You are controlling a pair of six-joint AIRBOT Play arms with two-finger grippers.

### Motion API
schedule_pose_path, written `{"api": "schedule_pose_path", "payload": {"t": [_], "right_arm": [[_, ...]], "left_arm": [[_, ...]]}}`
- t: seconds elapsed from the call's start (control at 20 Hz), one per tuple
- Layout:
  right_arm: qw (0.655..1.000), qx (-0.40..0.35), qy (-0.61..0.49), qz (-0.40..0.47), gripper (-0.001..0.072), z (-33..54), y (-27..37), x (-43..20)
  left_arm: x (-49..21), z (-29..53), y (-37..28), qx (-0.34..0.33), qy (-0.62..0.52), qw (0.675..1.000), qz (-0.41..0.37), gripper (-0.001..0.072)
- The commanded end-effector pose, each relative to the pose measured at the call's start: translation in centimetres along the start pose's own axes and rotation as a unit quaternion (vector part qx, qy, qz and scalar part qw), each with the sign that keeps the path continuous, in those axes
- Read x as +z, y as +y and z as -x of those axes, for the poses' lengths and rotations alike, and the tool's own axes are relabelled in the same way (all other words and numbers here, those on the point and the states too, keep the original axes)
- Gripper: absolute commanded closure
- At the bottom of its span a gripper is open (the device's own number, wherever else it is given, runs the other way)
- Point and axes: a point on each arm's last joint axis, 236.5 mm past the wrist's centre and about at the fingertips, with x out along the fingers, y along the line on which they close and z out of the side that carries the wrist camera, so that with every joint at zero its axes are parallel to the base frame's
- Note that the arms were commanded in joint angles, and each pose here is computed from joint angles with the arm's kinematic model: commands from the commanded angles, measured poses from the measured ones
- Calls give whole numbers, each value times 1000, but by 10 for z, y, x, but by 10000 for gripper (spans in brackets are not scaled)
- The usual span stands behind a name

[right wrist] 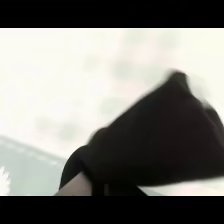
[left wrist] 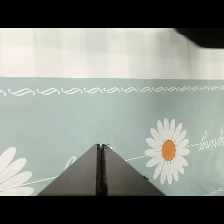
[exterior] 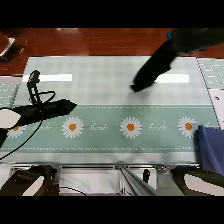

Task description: Fold the shirts.

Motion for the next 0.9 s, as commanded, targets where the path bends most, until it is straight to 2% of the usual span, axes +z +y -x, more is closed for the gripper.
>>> {"api": "schedule_pose_path", "payload": {"t": [0.0,0.25,0.55,0.75,0.85], "right_arm": [[996,-55,-34,-65,685,62,-54,11],[980,-91,-53,-168,686,138,-111,-15],[946,-183,6,-267,686,195,-158,-92],[895,-295,33,-331,685,226,-188,-167],[846,-360,67,-387,685,240,-201,-230]], "left_arm": [[0,0,-2,-4,0,1000,3,683],[4,0,-2,-3,-8,1000,3,684],[19,1,-1,-2,-41,999,3,684],[34,2,0,0,-73,997,3,683],[43,4,1,1,-92,996,3,683]]}}
